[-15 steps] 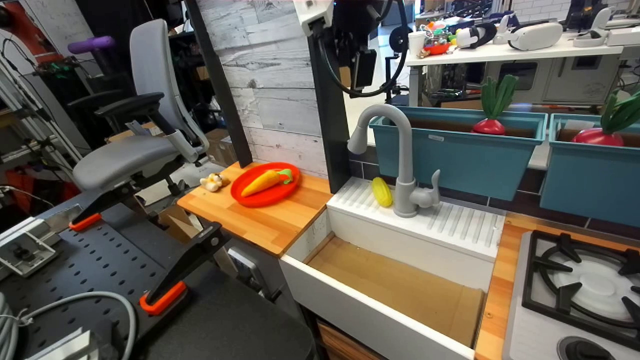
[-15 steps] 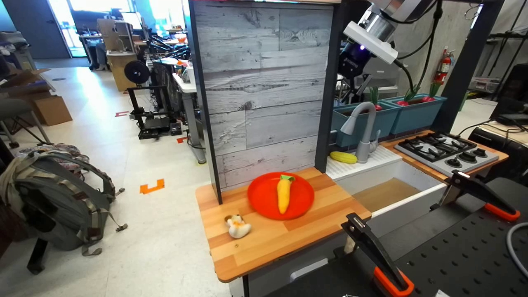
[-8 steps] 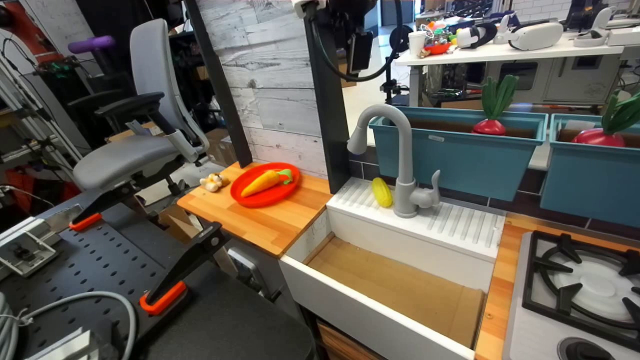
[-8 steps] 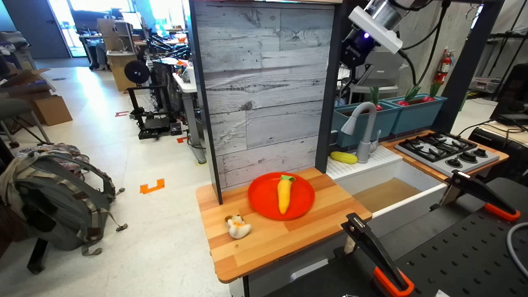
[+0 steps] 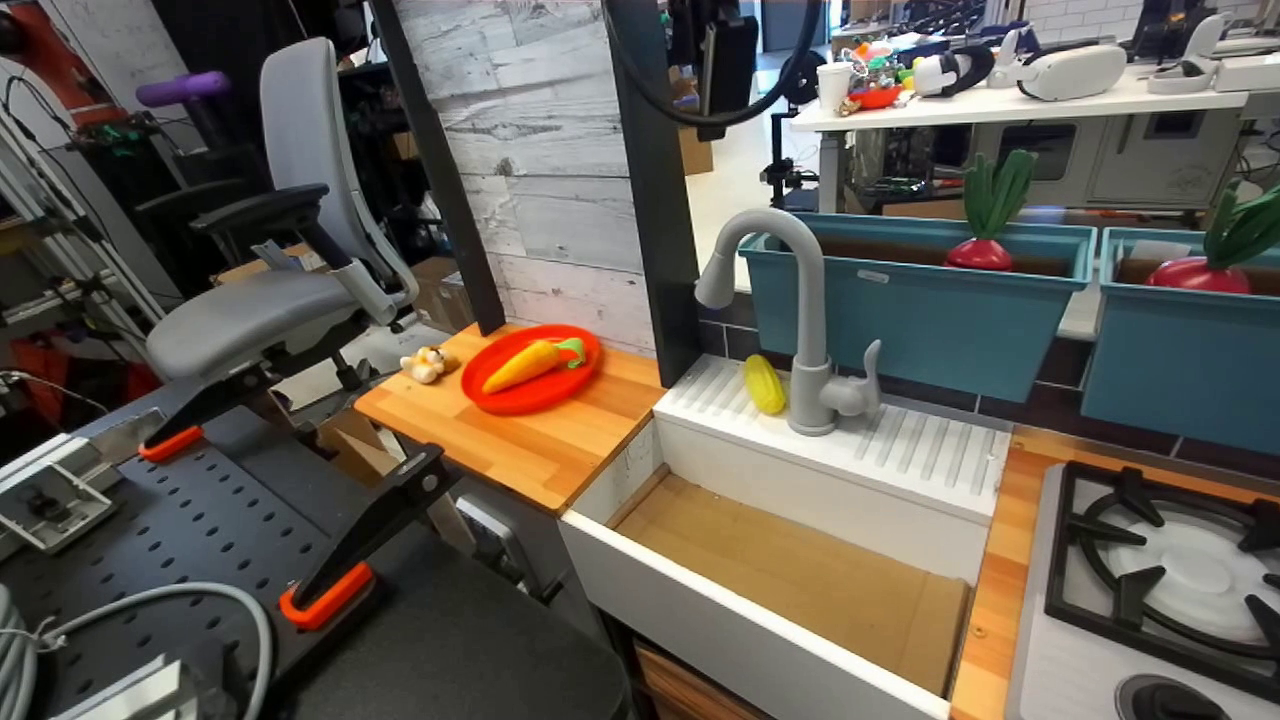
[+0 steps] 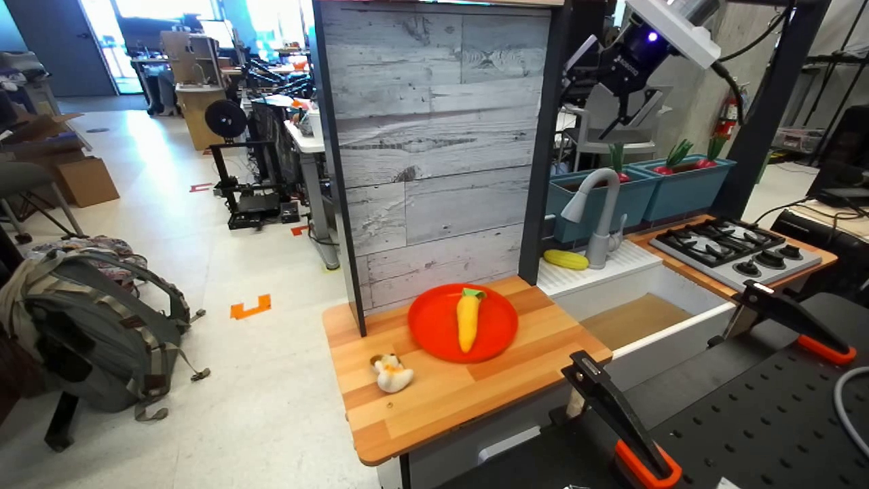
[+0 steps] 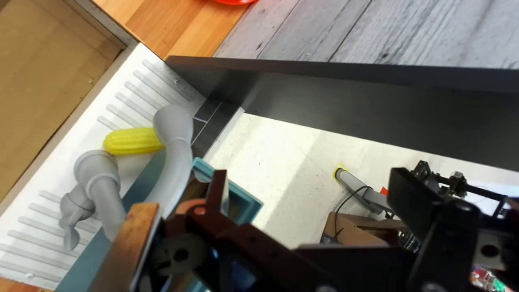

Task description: Slide the tap to the left

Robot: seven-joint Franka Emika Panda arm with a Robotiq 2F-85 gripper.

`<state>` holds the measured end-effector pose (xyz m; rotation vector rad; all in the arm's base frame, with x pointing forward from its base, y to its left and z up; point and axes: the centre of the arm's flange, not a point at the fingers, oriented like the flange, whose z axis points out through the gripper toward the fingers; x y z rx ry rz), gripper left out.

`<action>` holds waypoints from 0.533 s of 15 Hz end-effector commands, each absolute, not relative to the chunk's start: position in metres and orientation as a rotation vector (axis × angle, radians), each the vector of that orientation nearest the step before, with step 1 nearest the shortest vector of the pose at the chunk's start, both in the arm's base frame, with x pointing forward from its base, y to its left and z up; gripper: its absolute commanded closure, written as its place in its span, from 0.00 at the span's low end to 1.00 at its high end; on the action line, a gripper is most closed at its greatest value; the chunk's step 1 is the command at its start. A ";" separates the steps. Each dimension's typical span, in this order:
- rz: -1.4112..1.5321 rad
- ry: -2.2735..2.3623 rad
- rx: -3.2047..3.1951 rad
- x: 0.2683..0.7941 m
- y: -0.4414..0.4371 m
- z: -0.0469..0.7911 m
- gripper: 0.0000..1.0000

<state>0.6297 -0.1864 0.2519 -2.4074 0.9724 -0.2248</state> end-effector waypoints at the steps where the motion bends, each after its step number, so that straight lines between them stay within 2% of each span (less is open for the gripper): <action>1: -0.187 0.947 -2.457 0.576 -0.194 0.253 0.00; 8: 0.063 0.671 -2.716 0.492 -0.150 0.256 0.00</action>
